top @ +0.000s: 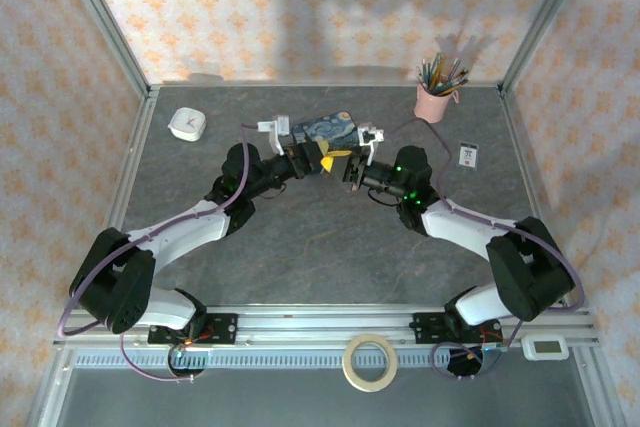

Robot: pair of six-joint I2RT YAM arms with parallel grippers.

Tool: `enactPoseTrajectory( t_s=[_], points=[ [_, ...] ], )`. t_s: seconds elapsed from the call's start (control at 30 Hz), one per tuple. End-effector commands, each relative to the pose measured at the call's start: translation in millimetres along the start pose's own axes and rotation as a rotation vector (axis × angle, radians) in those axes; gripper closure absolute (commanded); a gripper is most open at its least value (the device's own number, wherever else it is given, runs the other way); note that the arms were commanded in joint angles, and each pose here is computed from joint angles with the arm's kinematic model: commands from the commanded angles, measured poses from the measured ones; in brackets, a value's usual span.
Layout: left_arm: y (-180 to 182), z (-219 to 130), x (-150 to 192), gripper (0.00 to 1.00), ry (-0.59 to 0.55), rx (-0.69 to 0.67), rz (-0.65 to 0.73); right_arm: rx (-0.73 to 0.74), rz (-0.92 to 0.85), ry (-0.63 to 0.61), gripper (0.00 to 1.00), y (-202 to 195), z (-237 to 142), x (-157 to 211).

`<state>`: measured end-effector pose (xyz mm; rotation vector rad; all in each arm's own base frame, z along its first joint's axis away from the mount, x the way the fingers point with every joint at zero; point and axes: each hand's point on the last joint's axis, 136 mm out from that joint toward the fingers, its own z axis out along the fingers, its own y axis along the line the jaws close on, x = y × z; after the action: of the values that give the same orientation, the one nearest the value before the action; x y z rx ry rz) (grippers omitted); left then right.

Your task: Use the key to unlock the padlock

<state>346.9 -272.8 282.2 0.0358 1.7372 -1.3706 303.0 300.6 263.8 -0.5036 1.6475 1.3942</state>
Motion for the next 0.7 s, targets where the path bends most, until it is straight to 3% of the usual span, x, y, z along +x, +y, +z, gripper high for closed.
enactPoseTrajectory(
  t_s=[0.0, 0.03, 0.13, 0.27, 0.33, 0.5, 0.67],
  points=[
    [-14.2, 0.5, -7.0, 0.93, -0.012, 0.032, 0.044, -0.066, -0.037, -0.050, 1.00, 18.1, 1.5, -20.5],
    [-13.4, 0.1, -6.5, 1.00, -0.011, 0.029, 0.045, -0.068, -0.037, -0.048, 1.00, 18.3, 1.7, -19.7],
    [-15.5, -1.2, -7.4, 1.00, -0.013, 0.033, 0.054, -0.065, -0.033, -0.045, 0.99, 17.4, 1.6, -19.7],
    [-24.7, -6.3, -11.9, 1.00, -0.003, 0.019, 0.172, -0.050, -0.055, -0.023, 0.62, 13.5, -8.1, -18.2],
    [-26.8, -10.8, -14.1, 1.00, 0.010, -0.009, 0.280, -0.037, -0.066, -0.023, 0.53, 10.7, -18.1, -19.1],
    [-27.1, -19.6, -12.9, 1.00, 0.082, -0.074, 0.490, -0.024, -0.104, 0.027, 0.51, 12.0, -26.2, -17.5],
    [-21.5, -24.6, -13.2, 1.00, 0.104, -0.127, 0.535, -0.064, -0.089, 0.020, 0.54, 16.9, -23.7, -20.2]
  ],
)
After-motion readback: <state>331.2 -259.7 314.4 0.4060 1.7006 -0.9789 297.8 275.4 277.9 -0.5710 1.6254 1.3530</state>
